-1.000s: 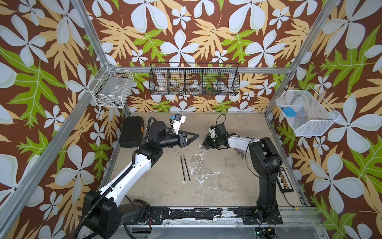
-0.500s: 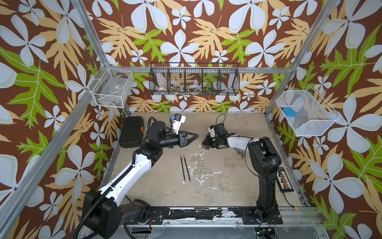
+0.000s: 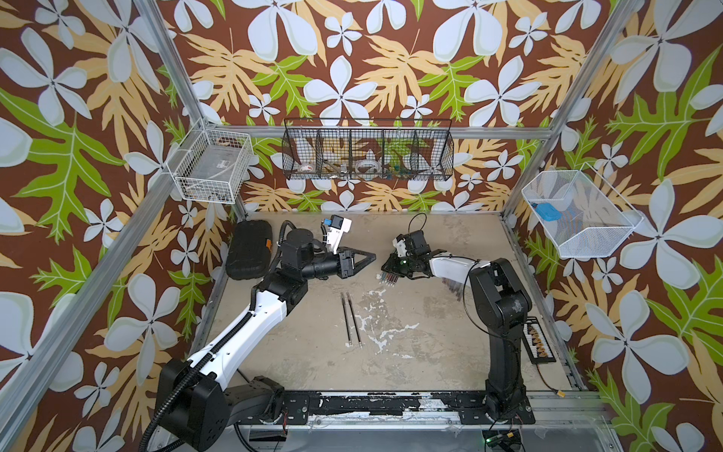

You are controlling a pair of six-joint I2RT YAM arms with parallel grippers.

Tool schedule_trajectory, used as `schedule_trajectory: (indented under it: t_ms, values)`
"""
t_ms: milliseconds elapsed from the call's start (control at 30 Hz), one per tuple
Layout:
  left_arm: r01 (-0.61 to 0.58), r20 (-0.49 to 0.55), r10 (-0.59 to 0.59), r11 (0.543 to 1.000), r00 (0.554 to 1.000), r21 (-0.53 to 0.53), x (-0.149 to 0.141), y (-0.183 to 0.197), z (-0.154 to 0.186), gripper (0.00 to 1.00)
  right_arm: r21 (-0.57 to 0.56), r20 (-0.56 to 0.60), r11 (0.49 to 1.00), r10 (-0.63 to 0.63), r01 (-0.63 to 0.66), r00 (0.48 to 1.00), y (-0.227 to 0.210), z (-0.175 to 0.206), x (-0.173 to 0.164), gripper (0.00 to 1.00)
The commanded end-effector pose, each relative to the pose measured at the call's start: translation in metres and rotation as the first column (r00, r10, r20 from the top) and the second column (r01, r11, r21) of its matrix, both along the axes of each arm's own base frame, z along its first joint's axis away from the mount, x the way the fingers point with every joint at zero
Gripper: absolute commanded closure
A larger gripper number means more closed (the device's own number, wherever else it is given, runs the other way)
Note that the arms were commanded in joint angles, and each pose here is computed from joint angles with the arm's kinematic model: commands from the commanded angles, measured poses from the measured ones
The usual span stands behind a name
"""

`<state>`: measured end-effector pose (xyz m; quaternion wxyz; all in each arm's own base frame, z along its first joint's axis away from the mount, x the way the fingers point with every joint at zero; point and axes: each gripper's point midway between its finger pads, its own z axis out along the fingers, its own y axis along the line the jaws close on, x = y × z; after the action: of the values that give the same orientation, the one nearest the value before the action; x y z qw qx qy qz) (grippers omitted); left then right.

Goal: Remove the protective cover of the pencils
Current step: Adjust the pencil at the center of the board, then pick up the pencil from the center of the board.

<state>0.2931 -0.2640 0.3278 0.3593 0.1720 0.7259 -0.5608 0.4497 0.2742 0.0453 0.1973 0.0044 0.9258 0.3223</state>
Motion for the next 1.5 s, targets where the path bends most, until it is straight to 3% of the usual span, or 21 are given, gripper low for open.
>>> schedule_trajectory:
  t_ms: [0, 933, 1167, 1333, 1467]
  values:
    - [0.010, 0.018, -0.010, 1.000, 1.000, -0.018, 0.000, 0.000, 0.007, 0.74, 0.000, -0.002, 1.000, 0.005, -0.005, 1.000, 0.001, -0.001, 0.002, 0.78]
    - [0.000, 0.013, 0.000, 1.000, 1.000, -0.014, 0.003, 0.002, 0.003, 0.74, 0.028, -0.005, 0.999, 0.033, -0.033, 0.999, 0.009, 0.001, -0.003, 0.79]
    - [-0.047, 0.012, 0.047, 0.999, 0.999, 0.003, 0.014, 0.011, -0.004, 0.73, -0.018, 0.052, 0.992, 0.125, -0.125, 0.991, 0.026, 0.024, -0.049, 0.78]
    - [-0.096, 0.009, 0.095, 0.995, 0.995, 0.021, 0.027, 0.021, -0.011, 0.74, -0.182, 0.093, 0.956, 0.248, -0.229, 0.964, 0.054, 0.018, -0.106, 0.76]
    - [-0.170, 0.059, 0.169, 0.985, 0.984, 0.014, 0.033, 0.039, -0.001, 0.76, -0.273, 0.117, 0.920, 0.321, -0.280, 0.940, 0.083, 0.015, -0.132, 0.75]
